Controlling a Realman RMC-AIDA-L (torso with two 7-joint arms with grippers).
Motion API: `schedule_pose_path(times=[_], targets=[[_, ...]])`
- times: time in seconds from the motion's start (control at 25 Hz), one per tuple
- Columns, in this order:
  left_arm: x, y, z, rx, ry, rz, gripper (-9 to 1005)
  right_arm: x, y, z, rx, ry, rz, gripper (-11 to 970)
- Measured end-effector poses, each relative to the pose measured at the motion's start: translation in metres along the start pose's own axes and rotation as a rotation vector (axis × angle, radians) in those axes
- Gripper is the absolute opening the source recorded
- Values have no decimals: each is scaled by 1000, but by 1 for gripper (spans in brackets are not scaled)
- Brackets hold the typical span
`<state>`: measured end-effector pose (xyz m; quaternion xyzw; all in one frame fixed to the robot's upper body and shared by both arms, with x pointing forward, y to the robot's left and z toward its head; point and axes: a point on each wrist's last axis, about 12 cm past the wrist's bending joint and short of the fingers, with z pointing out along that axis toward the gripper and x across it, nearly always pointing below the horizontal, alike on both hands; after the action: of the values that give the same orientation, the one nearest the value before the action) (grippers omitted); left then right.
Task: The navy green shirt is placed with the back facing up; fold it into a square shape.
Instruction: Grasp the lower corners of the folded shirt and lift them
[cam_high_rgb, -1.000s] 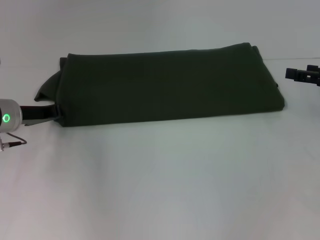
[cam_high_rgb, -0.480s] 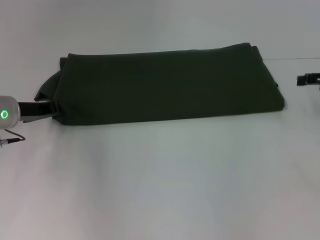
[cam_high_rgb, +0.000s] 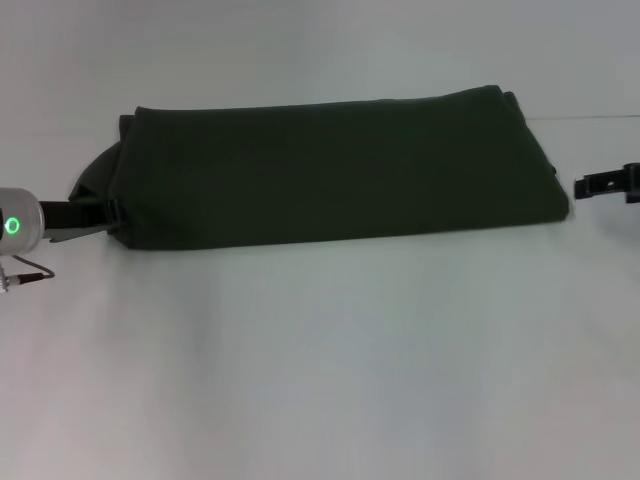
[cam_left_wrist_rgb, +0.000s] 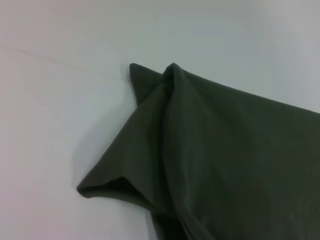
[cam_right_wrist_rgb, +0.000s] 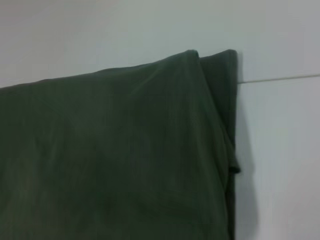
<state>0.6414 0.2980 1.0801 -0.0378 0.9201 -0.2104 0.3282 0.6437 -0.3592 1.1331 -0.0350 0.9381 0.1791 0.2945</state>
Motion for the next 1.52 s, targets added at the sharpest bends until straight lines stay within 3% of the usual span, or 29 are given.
schedule_pose_path(times=[0.6, 1.52], targets=[[0, -1, 1, 1, -2, -2, 2, 10, 25, 44, 41, -63, -68, 941], [2, 0, 1, -1, -1, -4, 2, 22, 40, 68, 94, -84, -120, 921]])
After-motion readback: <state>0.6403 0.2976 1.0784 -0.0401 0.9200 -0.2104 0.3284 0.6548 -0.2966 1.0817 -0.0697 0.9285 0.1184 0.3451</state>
